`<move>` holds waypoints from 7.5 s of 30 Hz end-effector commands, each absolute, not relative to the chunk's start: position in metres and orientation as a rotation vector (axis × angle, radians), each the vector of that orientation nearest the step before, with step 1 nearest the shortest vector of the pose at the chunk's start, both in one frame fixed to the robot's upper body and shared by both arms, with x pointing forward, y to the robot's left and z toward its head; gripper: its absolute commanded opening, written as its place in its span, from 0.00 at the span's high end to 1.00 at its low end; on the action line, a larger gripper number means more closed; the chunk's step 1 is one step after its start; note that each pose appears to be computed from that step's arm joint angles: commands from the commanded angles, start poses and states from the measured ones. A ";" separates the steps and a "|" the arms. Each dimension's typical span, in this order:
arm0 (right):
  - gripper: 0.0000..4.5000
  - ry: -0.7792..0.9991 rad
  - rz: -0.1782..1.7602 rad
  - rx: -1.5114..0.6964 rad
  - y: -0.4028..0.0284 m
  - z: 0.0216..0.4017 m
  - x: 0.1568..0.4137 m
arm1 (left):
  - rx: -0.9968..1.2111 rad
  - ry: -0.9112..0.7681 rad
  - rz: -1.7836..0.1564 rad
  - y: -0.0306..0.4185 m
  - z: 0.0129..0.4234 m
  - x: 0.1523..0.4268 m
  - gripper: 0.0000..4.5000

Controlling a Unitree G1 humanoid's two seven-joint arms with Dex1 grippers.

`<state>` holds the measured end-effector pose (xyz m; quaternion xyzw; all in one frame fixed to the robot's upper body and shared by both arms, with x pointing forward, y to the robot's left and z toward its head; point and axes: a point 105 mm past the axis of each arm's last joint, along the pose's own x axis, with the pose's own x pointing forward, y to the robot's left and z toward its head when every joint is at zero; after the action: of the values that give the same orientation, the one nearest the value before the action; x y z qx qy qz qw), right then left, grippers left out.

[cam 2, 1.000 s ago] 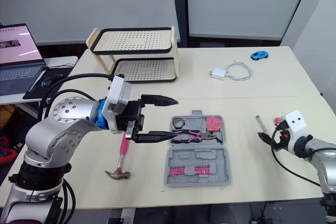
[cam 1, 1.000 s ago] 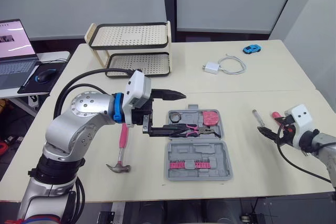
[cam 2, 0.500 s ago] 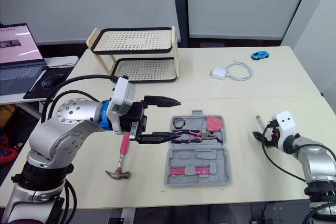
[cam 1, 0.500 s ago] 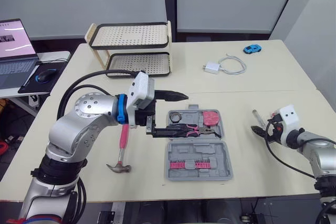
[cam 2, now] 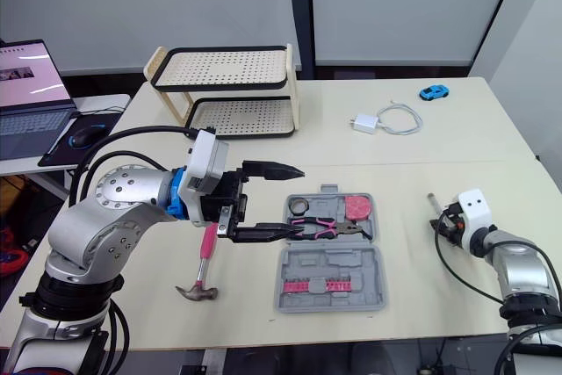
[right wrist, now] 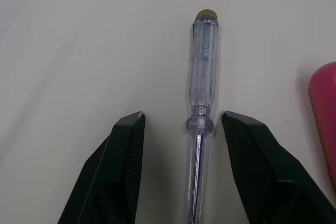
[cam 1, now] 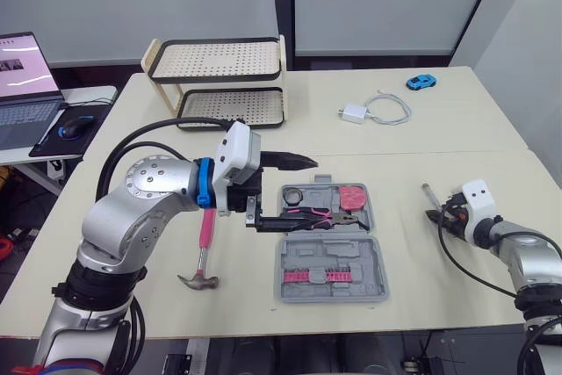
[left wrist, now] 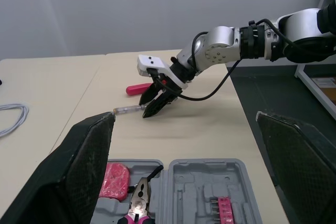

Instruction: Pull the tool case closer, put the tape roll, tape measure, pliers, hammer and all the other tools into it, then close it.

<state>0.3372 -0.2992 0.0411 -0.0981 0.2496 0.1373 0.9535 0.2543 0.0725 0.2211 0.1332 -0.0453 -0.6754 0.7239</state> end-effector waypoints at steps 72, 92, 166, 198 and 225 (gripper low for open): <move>0.96 0.483 1.191 -0.913 -0.087 0.109 0.259 | 0.457 0.080 -1.439 0.166 0.161 0.232 0.00; 0.96 0.473 1.199 -0.994 -0.061 0.093 0.268 | 0.470 0.120 -1.455 0.169 0.155 0.231 0.00; 0.64 0.406 1.223 -1.042 -0.038 0.080 0.281 | 0.491 0.163 -1.454 0.173 0.145 0.230 0.00; 0.99 0.456 1.191 -1.011 -0.046 0.063 0.283 | 0.493 0.165 -1.456 0.172 0.145 0.232 0.00; 0.99 0.319 1.237 -0.802 -0.051 0.112 0.281 | 0.467 0.162 -1.398 0.181 0.149 0.237 0.00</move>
<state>0.2822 -0.0461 0.0920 -0.3731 0.1723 0.5575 0.7213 0.2347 0.1739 0.1409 0.2079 0.0821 -0.6522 0.7243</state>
